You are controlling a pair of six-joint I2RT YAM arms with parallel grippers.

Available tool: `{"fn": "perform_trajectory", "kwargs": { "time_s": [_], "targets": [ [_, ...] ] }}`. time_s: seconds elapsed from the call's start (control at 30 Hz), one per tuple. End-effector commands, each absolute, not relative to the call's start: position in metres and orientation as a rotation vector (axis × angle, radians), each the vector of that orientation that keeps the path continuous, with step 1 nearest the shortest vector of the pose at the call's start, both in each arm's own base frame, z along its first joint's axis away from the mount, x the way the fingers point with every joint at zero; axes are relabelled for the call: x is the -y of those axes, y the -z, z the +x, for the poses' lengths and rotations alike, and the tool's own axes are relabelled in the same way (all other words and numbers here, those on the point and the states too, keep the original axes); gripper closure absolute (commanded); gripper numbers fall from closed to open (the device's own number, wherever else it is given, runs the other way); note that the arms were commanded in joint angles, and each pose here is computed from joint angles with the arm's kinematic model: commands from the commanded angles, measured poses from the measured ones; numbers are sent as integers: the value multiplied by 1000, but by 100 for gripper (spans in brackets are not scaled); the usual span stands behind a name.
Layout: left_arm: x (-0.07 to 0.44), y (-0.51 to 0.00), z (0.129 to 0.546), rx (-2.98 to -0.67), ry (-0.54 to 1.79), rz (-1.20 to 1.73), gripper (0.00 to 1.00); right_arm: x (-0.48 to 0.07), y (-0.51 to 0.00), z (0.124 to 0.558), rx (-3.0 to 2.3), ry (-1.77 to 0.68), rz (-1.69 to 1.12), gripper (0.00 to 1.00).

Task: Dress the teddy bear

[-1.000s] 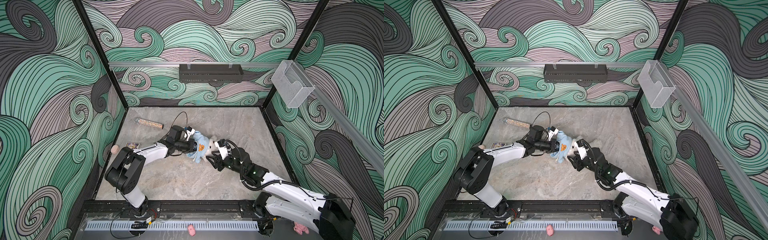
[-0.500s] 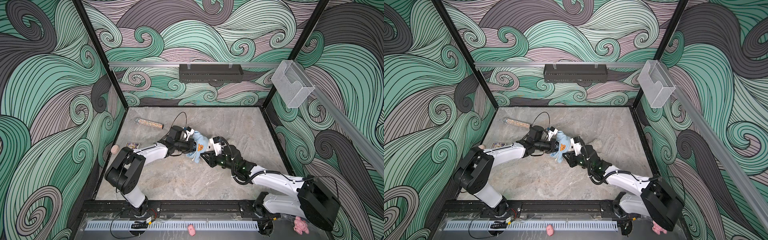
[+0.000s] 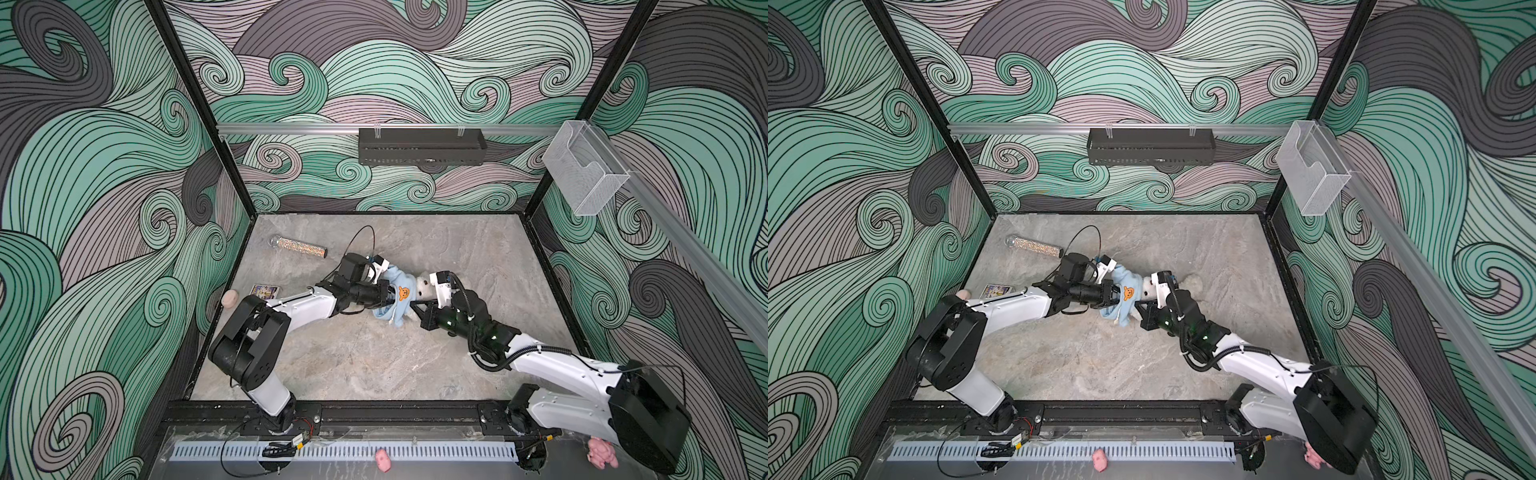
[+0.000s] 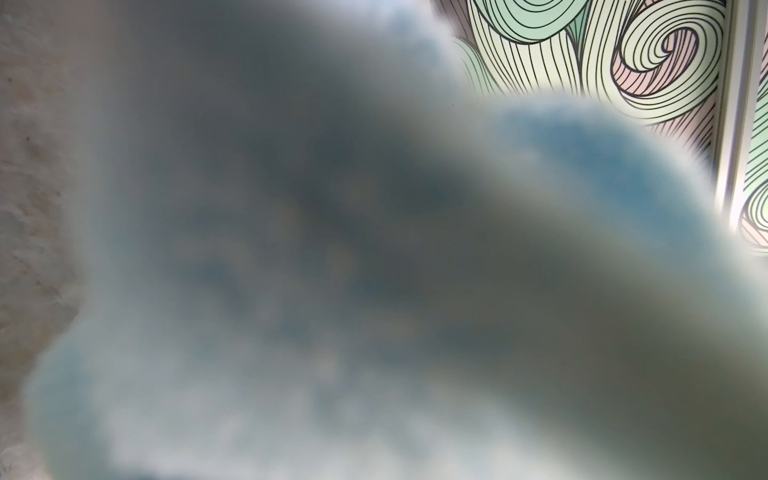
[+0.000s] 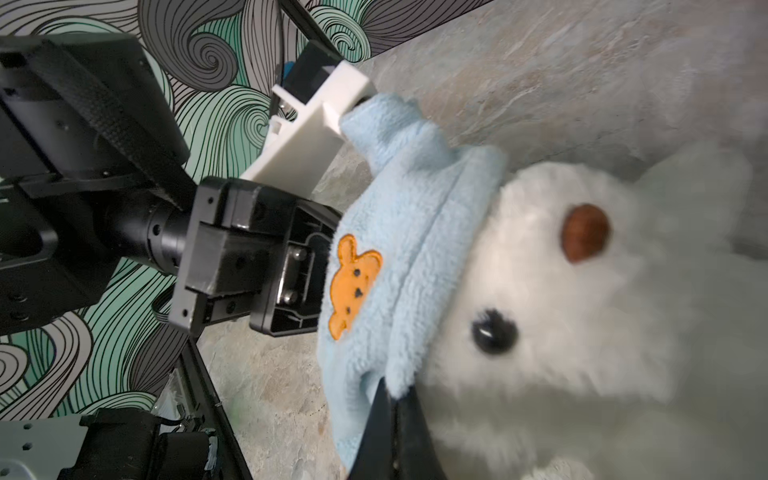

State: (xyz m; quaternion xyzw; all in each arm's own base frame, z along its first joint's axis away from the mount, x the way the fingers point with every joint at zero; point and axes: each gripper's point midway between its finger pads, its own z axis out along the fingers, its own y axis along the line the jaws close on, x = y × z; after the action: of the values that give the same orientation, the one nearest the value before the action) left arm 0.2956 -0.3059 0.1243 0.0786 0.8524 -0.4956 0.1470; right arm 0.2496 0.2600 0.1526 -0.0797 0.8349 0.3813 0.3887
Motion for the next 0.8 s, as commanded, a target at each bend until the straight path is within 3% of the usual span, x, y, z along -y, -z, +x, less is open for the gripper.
{"fn": "perform_trajectory", "kwargs": {
  "time_s": [0.0,0.4,0.77],
  "targets": [
    [290,-123,306,-2442,1361,145,100,-229,-126,245,-2219,-854,-93,100],
    [285,-126,314,-2424,1369,82,100,-190,-94,236,-2339,-728,-60,100],
    [305,-162,296,-2275,1666,235,100,-146,-81,271,-2411,-424,-4,100]
  ]
}}
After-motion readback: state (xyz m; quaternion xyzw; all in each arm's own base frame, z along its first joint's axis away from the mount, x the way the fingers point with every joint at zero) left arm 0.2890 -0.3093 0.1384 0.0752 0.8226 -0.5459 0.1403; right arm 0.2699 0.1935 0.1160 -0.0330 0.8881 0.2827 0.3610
